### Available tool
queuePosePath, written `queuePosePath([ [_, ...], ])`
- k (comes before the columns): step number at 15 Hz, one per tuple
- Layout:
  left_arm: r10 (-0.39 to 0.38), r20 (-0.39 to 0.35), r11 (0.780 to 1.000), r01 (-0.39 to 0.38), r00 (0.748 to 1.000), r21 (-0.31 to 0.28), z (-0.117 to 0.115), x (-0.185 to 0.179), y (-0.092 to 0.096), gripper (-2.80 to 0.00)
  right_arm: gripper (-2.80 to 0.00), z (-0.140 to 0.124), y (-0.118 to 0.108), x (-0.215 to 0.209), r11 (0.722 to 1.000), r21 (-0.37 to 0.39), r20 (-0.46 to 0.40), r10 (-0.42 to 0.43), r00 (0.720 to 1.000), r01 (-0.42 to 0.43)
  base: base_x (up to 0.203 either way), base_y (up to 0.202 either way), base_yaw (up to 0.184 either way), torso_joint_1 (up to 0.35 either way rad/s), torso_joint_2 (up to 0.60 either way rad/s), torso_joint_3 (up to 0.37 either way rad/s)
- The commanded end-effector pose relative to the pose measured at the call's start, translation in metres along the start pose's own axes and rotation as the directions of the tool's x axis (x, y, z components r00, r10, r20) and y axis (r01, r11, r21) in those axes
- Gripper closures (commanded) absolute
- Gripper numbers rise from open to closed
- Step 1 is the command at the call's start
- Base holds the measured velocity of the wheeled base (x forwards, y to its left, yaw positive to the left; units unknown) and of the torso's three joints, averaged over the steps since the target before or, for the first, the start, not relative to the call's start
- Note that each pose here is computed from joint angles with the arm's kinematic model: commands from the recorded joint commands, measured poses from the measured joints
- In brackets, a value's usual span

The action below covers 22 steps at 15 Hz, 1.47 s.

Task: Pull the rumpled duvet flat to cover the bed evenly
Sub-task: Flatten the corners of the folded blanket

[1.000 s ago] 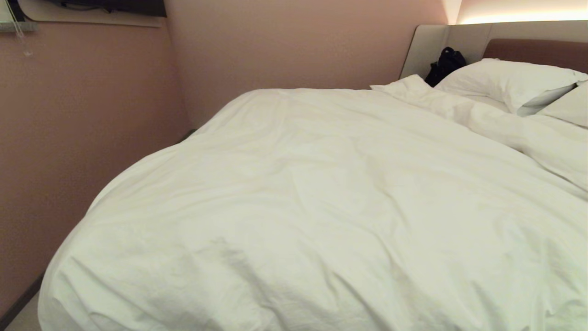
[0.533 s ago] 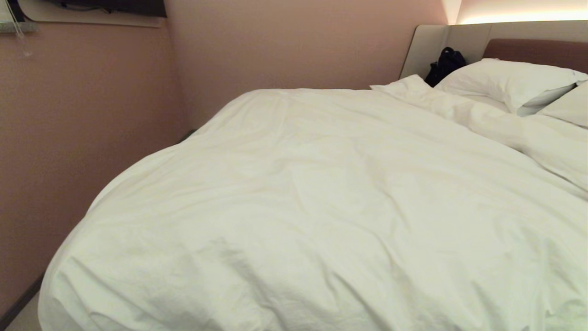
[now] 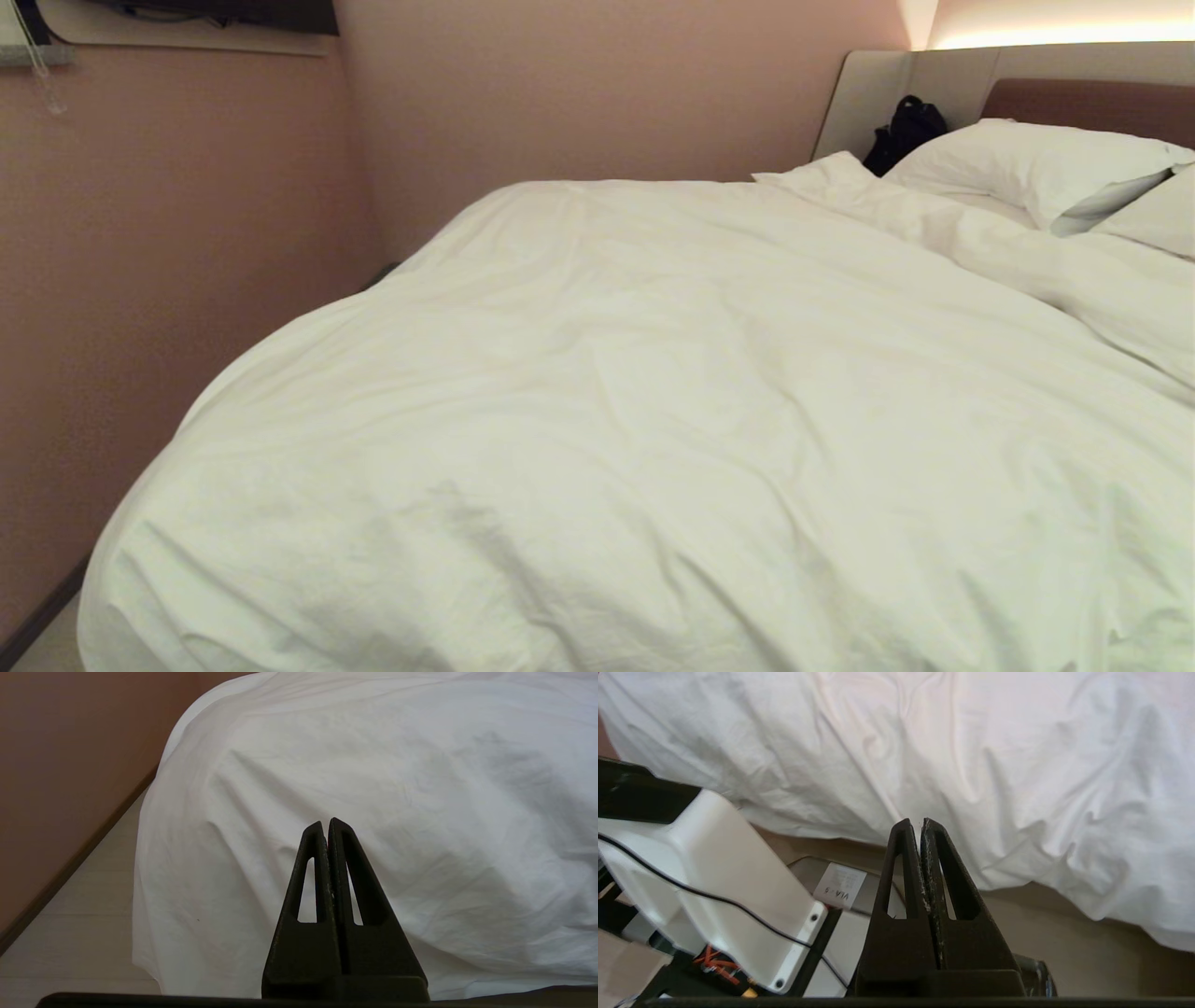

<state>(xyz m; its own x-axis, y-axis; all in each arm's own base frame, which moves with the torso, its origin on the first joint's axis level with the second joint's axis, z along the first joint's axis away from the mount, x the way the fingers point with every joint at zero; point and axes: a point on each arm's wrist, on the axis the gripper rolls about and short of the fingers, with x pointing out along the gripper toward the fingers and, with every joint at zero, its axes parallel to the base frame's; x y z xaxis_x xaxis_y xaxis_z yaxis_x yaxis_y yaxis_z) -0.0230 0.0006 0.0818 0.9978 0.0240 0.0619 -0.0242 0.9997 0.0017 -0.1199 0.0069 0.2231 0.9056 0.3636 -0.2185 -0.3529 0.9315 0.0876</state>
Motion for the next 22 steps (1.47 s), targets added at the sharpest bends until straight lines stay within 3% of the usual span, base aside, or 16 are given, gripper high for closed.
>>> queuePosePath([
  [1,0.002,0.001,1.000,-0.002,1.000,0.000,0.000,0.000,0.000,0.00,0.00,-0.005,-0.002,-0.003,0.999,-0.032,0.084,-0.005,0.996,0.008,0.000,0.000,0.000,0.000,0.00,0.000],
  [3,0.001,0.001,1.000,-0.001,1.000,0.000,0.000,0.000,0.000,0.00,0.00,-0.024,0.000,-0.005,0.996,-0.059,0.192,-0.047,0.980,0.060,0.000,0.000,0.000,0.000,0.00,0.000],
  [5,0.001,0.001,1.000,-0.001,1.000,0.000,0.000,0.000,0.000,0.00,0.00,-0.034,-0.006,0.003,0.978,-0.061,0.342,-0.168,0.925,0.200,0.000,0.000,0.000,0.000,0.00,0.000],
  [7,0.001,0.001,1.000,-0.001,1.000,0.000,0.000,0.000,0.000,0.00,0.00,-0.036,-0.017,0.024,0.949,-0.018,0.401,-0.282,0.872,0.315,0.000,0.000,0.000,0.000,0.00,0.000],
  [10,0.001,0.001,1.000,-0.001,1.000,0.000,0.000,0.000,0.000,0.00,0.00,-0.048,-0.032,0.059,0.925,0.005,0.470,-0.338,0.815,0.380,0.000,0.000,0.000,0.000,0.00,0.000],
  [15,0.002,0.001,1.000,-0.002,1.000,0.000,0.000,0.000,0.000,0.00,0.00,-0.089,-0.047,0.098,0.918,-0.008,0.350,-0.369,0.861,0.396,0.000,0.000,0.000,0.000,0.00,0.000],
  [19,0.001,0.001,1.000,-0.001,1.000,0.000,0.000,0.000,0.000,0.00,0.00,-0.119,-0.054,0.116,0.928,-0.018,0.237,-0.357,0.904,0.371,0.000,0.000,0.000,0.000,0.00,0.000],
  [22,0.001,0.001,1.000,-0.001,1.000,0.000,0.000,0.000,0.000,0.00,0.00,-0.121,-0.054,0.118,0.931,-0.023,0.232,-0.349,0.908,0.364,0.000,0.000,0.000,0.000,0.00,0.000],
])
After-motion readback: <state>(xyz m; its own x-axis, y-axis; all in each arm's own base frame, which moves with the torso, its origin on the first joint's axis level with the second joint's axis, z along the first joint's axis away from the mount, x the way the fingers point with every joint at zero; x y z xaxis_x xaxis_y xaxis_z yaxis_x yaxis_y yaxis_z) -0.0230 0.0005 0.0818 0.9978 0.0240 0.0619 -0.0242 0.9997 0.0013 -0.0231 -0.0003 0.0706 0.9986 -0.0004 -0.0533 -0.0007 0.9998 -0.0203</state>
